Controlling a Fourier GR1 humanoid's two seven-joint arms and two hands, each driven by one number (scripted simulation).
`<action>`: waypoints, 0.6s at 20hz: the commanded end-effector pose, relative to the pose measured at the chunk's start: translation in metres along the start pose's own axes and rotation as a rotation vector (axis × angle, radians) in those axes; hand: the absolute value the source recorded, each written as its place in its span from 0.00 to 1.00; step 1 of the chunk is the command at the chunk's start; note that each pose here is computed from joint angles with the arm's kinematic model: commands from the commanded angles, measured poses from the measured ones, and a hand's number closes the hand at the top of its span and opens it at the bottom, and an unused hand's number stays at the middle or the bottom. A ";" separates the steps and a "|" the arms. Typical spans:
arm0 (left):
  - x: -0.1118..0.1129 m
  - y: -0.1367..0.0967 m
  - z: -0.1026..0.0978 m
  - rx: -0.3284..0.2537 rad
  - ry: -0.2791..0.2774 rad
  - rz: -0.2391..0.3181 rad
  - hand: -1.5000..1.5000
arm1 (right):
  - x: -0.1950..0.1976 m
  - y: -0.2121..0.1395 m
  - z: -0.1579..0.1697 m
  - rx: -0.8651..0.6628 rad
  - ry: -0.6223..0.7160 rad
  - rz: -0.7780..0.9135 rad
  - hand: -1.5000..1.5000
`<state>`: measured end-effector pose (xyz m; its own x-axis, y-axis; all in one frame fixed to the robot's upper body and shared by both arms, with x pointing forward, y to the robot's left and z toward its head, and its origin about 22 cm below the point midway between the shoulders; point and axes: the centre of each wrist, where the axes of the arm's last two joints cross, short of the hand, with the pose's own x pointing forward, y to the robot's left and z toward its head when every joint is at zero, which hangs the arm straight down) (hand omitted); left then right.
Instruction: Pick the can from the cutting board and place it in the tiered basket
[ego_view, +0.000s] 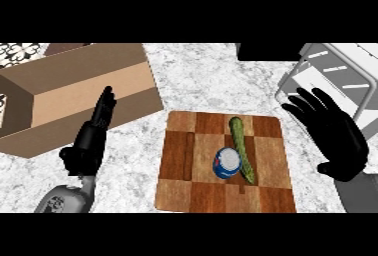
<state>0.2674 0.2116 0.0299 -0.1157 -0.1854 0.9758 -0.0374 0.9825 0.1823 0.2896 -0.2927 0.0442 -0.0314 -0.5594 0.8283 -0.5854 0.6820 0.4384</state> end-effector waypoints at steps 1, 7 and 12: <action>-0.002 -0.014 -0.002 0.013 0.026 -0.002 0.50 | 0.048 -0.035 0.011 0.141 0.008 0.096 0.00; 0.001 -0.005 0.003 0.045 0.037 0.008 0.50 | 0.146 0.011 -0.013 0.367 0.217 0.709 0.00; -0.001 -0.007 0.001 0.024 0.031 -0.009 0.50 | 0.188 0.072 -0.044 0.488 0.269 1.133 0.00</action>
<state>0.2652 0.2073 0.0299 -0.1034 -0.1883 0.9767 -0.0724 0.9807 0.1814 0.2896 -0.3506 0.1988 -0.4333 0.1809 0.8829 -0.6791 0.5786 -0.4518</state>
